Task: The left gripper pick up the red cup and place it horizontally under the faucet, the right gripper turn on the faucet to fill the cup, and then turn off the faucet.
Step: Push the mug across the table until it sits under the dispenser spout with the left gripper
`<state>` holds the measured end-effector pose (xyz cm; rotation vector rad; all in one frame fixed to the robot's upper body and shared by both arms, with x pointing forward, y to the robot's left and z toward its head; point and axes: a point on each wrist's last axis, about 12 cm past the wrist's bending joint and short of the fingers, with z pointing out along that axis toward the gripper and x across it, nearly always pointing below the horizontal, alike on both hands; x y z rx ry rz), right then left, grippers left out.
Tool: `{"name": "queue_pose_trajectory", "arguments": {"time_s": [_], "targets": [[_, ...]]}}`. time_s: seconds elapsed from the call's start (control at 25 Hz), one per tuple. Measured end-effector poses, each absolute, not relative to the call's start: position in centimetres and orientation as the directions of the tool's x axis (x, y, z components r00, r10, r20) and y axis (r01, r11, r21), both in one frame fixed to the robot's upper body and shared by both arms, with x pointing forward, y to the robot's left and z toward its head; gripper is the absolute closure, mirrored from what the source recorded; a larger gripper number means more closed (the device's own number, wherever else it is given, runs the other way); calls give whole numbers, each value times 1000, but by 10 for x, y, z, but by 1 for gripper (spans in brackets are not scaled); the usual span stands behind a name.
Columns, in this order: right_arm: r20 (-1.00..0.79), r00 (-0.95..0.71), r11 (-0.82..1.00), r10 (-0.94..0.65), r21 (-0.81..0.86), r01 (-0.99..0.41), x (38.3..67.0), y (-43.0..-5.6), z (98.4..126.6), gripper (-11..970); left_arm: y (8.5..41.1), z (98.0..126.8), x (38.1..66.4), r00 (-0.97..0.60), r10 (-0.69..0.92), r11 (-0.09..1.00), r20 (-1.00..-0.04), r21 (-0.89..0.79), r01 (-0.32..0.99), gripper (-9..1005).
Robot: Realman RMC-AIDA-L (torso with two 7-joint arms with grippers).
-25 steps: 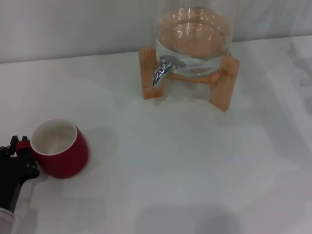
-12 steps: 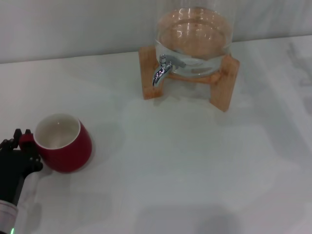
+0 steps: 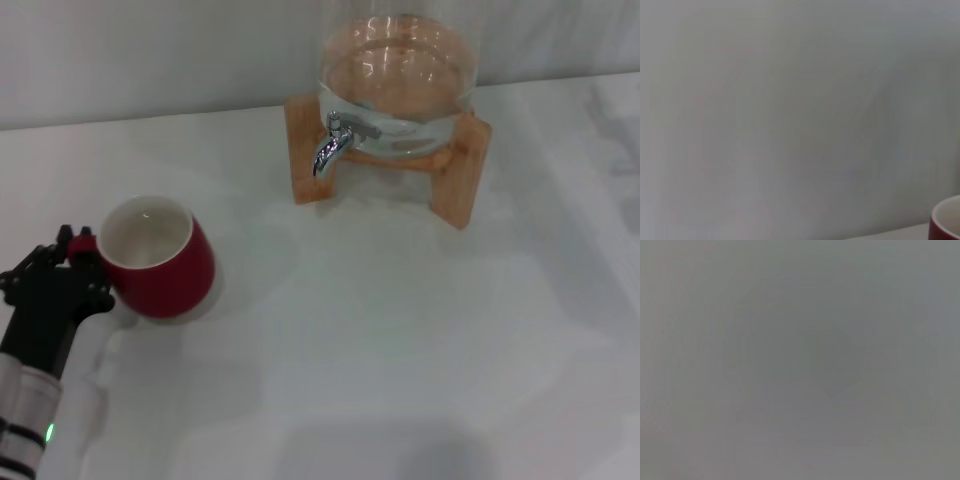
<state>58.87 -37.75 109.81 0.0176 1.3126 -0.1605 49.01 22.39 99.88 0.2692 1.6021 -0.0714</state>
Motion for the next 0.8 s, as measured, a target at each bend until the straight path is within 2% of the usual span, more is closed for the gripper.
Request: {"name": "queue_pose_trajectory", "arguments": {"time_s": [0.4, 0.8], "targets": [[-963, 247, 990, -110, -84, 113, 591, -375, 1099, 256, 196, 1008, 513, -30, 132, 937, -991, 115, 331, 870], [-962, 251, 992, -108, -87, 91, 594, -369, 1100, 256, 182, 1010, 523, -47, 157, 900, -986, 124, 417, 871]]}}
